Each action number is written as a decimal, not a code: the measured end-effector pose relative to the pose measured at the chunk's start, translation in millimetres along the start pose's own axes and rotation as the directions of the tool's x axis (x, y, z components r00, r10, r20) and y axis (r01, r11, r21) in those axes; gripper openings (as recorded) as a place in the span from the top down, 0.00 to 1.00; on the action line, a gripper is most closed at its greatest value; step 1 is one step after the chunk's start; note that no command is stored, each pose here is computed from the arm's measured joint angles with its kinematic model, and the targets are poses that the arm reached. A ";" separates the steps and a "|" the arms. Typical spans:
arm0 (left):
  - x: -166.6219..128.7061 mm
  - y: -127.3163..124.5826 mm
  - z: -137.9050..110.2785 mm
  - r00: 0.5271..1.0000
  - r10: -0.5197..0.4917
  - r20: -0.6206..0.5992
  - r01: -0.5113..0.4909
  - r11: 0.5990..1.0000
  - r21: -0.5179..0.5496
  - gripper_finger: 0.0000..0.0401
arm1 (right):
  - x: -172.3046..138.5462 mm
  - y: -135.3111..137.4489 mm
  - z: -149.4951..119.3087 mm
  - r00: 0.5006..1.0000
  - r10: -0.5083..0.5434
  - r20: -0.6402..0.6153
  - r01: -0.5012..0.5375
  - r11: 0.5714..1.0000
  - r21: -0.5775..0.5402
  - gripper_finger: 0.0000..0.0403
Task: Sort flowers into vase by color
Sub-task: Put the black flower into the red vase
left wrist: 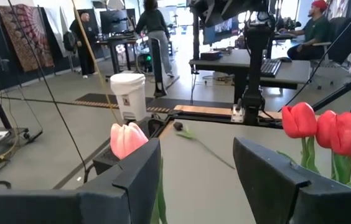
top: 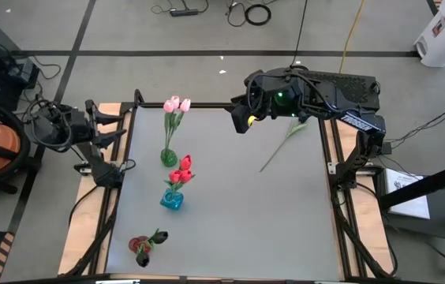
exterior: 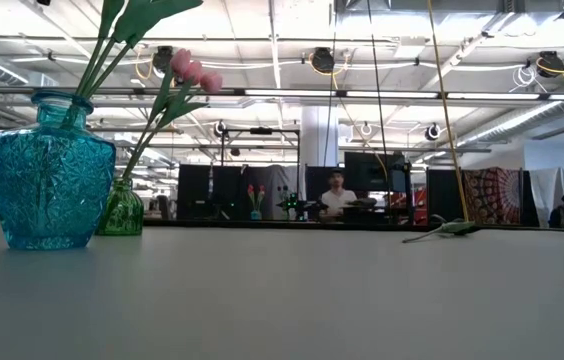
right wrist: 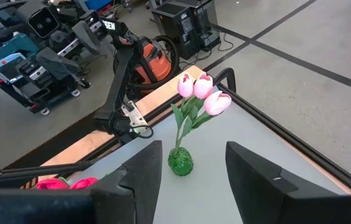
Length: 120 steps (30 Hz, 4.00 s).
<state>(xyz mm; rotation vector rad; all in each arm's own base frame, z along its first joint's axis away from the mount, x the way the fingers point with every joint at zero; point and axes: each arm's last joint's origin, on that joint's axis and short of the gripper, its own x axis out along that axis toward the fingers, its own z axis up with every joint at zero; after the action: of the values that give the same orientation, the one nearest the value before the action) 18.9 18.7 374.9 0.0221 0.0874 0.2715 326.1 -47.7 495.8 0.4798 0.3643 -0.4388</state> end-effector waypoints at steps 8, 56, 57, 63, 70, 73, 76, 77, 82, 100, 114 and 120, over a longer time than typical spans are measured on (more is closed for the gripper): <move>0.0 -0.3 1.2 1.000 -0.001 0.006 0.001 0.999 -0.035 0.48 | 0.0 0.0 0.0 1.000 0.000 0.000 0.000 1.000 0.000 0.58; 16.7 -36.2 19.5 0.965 0.258 0.048 -0.262 0.957 0.123 0.48 | 0.0 0.0 0.0 1.000 0.000 0.000 0.000 1.000 0.000 0.58; 17.8 -39.1 19.4 0.972 0.230 0.043 -0.233 0.965 0.121 0.48 | 0.0 0.0 0.0 1.000 0.000 0.000 0.000 1.000 0.000 0.58; 27.4 -62.7 17.7 0.992 0.126 0.008 -0.127 0.987 0.094 0.48 | 0.0 0.1 0.0 1.000 0.000 0.000 0.000 1.000 0.000 0.58; 37.9 -86.4 13.9 0.991 0.132 -0.017 -0.130 0.989 0.076 0.48 | 0.0 0.0 0.0 1.000 0.000 0.000 0.000 1.000 0.000 0.58; 41.7 -94.9 11.9 0.991 0.134 -0.026 -0.132 0.989 0.073 0.48 | 0.0 0.0 0.0 1.000 0.000 0.000 0.000 1.000 0.000 0.58; 45.8 -103.9 9.5 0.990 0.137 -0.036 -0.134 0.987 0.092 0.48 | 0.0 0.1 -0.1 1.000 0.000 0.000 0.000 1.000 0.000 0.58; 47.2 -106.8 8.6 0.990 0.139 -0.039 -0.134 0.985 0.105 0.48 | 0.0 0.1 0.0 1.000 0.000 0.000 0.000 1.000 0.000 0.58; 50.7 -114.4 3.4 0.988 0.139 -0.060 -0.128 0.977 0.170 0.48 | -0.1 0.0 0.0 1.000 0.000 0.000 0.000 1.000 0.000 0.58; 42.8 -91.9 -28.5 0.955 0.212 -0.208 -0.158 0.956 0.248 0.48 | 9.2 -2.2 5.3 0.999 -0.001 0.043 0.007 0.989 -0.148 0.58; 42.8 -91.9 -28.7 0.955 0.212 -0.209 -0.139 0.938 0.319 0.48 | 41.2 -18.1 -37.2 0.921 -0.235 -0.311 0.097 0.911 -0.402 0.58; 42.8 -91.8 -28.7 0.955 0.212 -0.209 -0.138 0.937 0.322 0.48 | 40.3 -35.5 -49.6 0.779 -0.553 -0.295 0.343 0.770 -0.537 0.58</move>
<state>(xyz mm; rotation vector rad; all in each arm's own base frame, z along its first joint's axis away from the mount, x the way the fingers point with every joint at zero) 81.9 -57.9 339.6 0.3065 0.3708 0.4387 331.5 -63.3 424.6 0.0018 1.0228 -0.7046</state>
